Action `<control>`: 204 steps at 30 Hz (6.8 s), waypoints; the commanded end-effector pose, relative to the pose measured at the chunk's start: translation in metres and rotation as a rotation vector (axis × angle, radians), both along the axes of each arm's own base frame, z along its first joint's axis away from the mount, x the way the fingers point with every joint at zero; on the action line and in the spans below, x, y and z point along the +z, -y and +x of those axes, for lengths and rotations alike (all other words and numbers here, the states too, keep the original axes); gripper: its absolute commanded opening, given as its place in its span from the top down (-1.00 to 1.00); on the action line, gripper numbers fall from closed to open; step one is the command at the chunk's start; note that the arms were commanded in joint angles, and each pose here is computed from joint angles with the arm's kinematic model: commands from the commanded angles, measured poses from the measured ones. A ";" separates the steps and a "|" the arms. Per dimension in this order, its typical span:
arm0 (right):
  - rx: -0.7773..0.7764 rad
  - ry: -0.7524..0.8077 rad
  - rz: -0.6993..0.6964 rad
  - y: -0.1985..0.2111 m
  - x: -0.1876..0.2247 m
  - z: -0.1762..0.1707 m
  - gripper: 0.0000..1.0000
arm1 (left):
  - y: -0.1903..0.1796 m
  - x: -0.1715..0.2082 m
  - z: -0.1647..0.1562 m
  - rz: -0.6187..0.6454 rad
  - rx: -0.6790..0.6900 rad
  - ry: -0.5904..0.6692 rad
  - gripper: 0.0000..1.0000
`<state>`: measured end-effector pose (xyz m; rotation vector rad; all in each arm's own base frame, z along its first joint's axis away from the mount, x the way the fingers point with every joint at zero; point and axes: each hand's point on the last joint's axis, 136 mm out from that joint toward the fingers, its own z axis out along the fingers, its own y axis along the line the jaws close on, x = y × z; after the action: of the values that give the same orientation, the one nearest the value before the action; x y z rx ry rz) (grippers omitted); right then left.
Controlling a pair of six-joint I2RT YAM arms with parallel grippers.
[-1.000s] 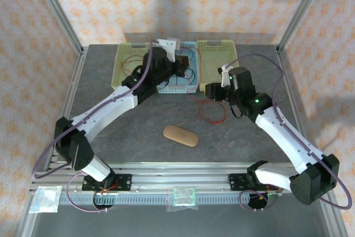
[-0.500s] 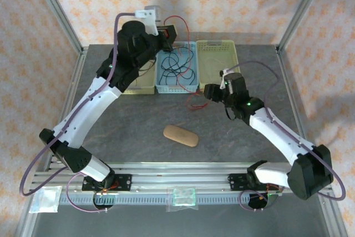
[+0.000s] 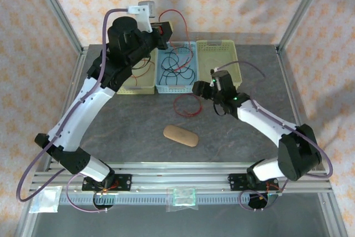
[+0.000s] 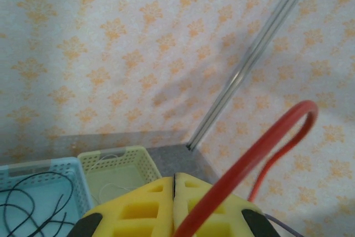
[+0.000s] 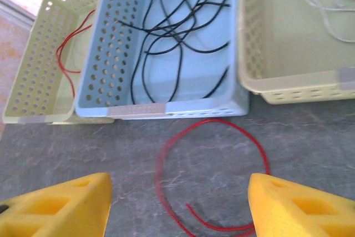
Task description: Untangle the cables
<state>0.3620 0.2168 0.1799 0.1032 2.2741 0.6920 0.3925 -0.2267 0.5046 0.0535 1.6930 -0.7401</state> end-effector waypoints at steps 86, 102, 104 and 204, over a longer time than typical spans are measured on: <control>-0.155 0.059 -0.177 0.072 0.026 -0.060 -0.56 | -0.213 -0.287 0.160 0.342 0.498 -0.648 -0.17; 0.053 -0.141 -0.322 0.006 -0.051 -0.040 -0.25 | -0.124 -0.277 0.011 0.120 0.300 -0.479 -0.21; 0.076 -0.145 -0.347 -0.009 -0.056 -0.039 -0.22 | -0.125 -0.292 -0.006 0.076 0.297 -0.510 -0.21; 0.612 0.202 -0.118 -0.063 0.093 -0.067 1.00 | -0.008 -0.235 -0.025 0.168 -0.315 0.149 -0.98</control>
<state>0.3082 0.2739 0.2379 -0.6278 2.2240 0.7452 0.3687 -0.2061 0.2323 0.3443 1.7611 -0.8242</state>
